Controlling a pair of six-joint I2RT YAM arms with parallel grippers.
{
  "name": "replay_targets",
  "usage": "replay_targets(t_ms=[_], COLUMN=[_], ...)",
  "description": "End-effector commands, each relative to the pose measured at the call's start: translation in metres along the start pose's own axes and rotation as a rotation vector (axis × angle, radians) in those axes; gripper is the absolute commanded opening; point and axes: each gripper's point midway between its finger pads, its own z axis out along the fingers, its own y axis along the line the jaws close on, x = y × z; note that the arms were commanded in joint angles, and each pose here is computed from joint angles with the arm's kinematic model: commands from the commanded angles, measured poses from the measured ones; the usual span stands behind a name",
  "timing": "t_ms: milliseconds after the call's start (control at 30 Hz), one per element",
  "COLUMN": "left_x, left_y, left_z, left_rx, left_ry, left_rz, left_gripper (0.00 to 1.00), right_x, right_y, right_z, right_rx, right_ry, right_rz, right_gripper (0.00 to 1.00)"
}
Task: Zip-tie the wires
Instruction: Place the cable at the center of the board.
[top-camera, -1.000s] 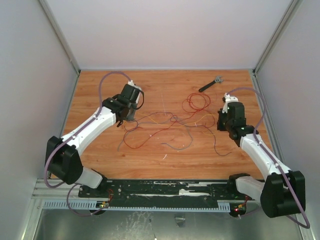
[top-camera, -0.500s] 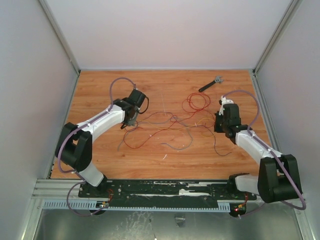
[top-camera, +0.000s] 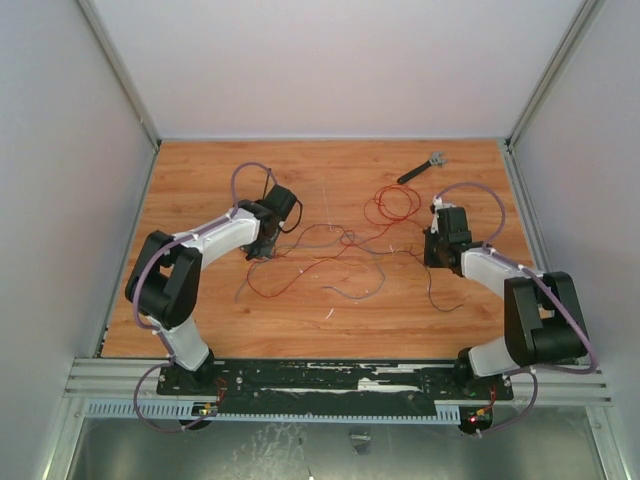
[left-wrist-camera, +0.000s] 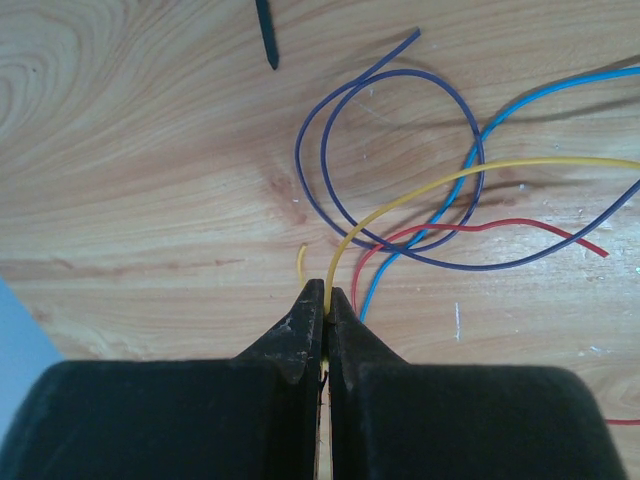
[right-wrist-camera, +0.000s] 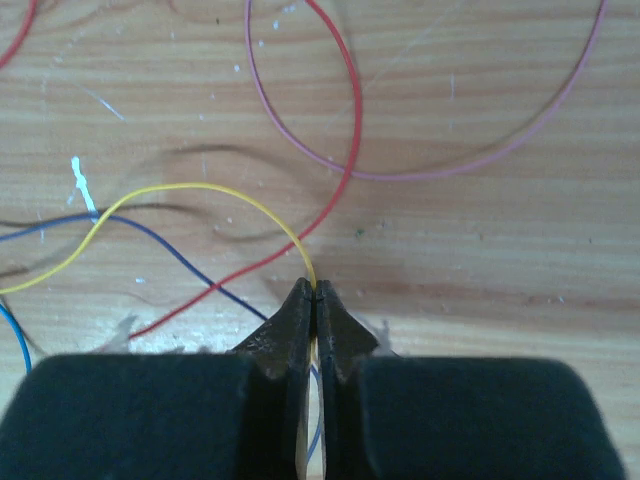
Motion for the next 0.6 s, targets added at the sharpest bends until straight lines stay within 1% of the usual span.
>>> replay_targets(t_ms=[0,200,333,400,433,567], left_x=[0.011,0.027,0.029,0.031,0.032,0.029], left_y=[-0.008,-0.017,-0.023,-0.025,-0.026,-0.026], left_z=[0.012,0.027,0.033,0.035,0.036,0.036], left_rx=[0.018,0.028,0.047,0.050,0.051,0.053], left_ry=[0.033,0.082,0.092,0.102,0.106,0.101], left_rz=[0.012,0.032,0.035,0.043,0.044,0.041], left_gripper=[0.00,0.00,0.00,0.00,0.01,0.12], right_x=[-0.013,-0.012,-0.016,-0.020,-0.021,-0.032], right_y=[-0.004,-0.006,-0.004,-0.005,-0.005,-0.003], right_z=[0.006,0.007,0.005,0.002,0.001,-0.007], right_rx=[0.027,0.033,0.030,0.033,0.035,0.025], right_ry=[-0.001,0.012,0.008,-0.003,-0.009,-0.037], right_rz=[-0.018,-0.026,-0.029,-0.029,-0.029,-0.031], right_gripper=[0.00,0.00,0.09,0.12,0.13,0.21])
